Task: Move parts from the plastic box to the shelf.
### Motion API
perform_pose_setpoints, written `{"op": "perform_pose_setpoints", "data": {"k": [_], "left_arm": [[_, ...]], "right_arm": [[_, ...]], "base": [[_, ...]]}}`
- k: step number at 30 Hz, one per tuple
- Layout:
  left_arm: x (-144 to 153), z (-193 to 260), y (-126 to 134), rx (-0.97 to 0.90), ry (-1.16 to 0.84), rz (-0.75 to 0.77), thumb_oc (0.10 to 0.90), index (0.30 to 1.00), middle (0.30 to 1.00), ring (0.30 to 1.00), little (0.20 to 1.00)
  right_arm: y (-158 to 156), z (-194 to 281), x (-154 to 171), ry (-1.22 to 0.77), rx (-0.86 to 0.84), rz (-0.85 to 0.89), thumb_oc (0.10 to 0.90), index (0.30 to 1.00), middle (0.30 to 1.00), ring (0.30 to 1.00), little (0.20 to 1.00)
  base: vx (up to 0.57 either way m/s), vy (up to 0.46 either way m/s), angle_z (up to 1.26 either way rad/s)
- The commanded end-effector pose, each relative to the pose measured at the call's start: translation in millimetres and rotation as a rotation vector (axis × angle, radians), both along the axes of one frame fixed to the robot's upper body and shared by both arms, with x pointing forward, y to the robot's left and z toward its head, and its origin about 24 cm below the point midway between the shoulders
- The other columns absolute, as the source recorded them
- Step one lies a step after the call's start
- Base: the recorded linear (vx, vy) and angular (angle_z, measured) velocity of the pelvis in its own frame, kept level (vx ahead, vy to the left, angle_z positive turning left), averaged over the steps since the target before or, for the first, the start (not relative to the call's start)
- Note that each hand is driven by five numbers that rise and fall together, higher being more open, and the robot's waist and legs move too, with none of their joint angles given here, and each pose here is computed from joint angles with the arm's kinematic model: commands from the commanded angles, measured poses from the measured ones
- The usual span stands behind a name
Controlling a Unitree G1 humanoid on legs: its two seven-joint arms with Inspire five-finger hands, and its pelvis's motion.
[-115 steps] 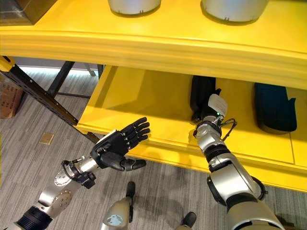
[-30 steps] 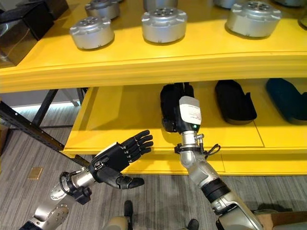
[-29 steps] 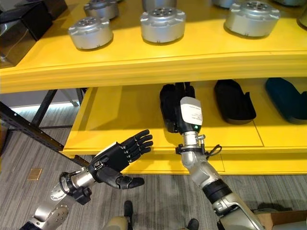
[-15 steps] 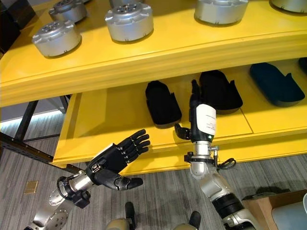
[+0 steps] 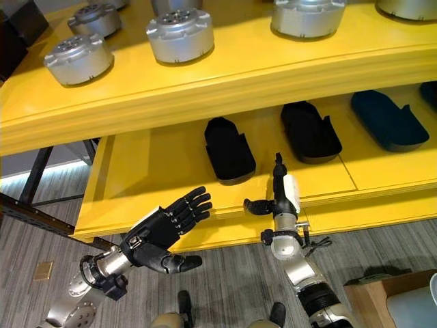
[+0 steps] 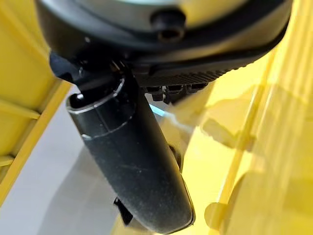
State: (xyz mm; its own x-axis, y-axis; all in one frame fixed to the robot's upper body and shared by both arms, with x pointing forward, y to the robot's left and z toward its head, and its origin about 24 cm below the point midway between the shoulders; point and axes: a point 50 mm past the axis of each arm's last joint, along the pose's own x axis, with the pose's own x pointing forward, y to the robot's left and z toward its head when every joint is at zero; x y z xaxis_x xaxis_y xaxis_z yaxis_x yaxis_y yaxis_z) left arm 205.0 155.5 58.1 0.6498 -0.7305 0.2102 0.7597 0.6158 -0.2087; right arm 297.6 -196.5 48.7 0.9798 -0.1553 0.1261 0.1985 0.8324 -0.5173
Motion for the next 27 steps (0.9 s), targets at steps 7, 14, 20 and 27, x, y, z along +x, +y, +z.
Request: {"op": "perform_pose_setpoints", "data": {"k": [7, 14, 20, 27], "left_arm": [[15, 59, 20, -0.212, -0.306, 0.249, 0.9, 1.0, 1.0, 1.0, 1.0], [17, 58, 15, -0.185, -0.292, 0.191, 0.9, 1.0, 1.0, 1.0, 1.0], [19, 58, 13, -0.186, -0.282, 0.18, 0.9, 1.0, 1.0, 1.0, 1.0], [23, 60, 12, -0.184, -0.283, 0.156, 0.9, 1.0, 1.0, 1.0, 1.0]], "right_arm": [[-2, 60, 35, -0.21, 0.056, -0.017, 0.9, 1.0, 1.0, 1.0, 1.0], [-16, 55, 45, -0.147, 0.074, -0.08, 0.9, 1.0, 1.0, 1.0, 1.0], [-17, 51, 49, -0.093, 0.079, -0.077, 0.9, 1.0, 1.0, 1.0, 1.0], [-17, 56, 60, -0.072, 0.183, -0.069, 0.9, 1.0, 1.0, 1.0, 1.0]], "base": [[0.0, -0.05, 0.1], [0.0, -0.031, 0.11], [-0.01, -0.028, 0.06], [-0.03, -0.018, 0.05]]}}
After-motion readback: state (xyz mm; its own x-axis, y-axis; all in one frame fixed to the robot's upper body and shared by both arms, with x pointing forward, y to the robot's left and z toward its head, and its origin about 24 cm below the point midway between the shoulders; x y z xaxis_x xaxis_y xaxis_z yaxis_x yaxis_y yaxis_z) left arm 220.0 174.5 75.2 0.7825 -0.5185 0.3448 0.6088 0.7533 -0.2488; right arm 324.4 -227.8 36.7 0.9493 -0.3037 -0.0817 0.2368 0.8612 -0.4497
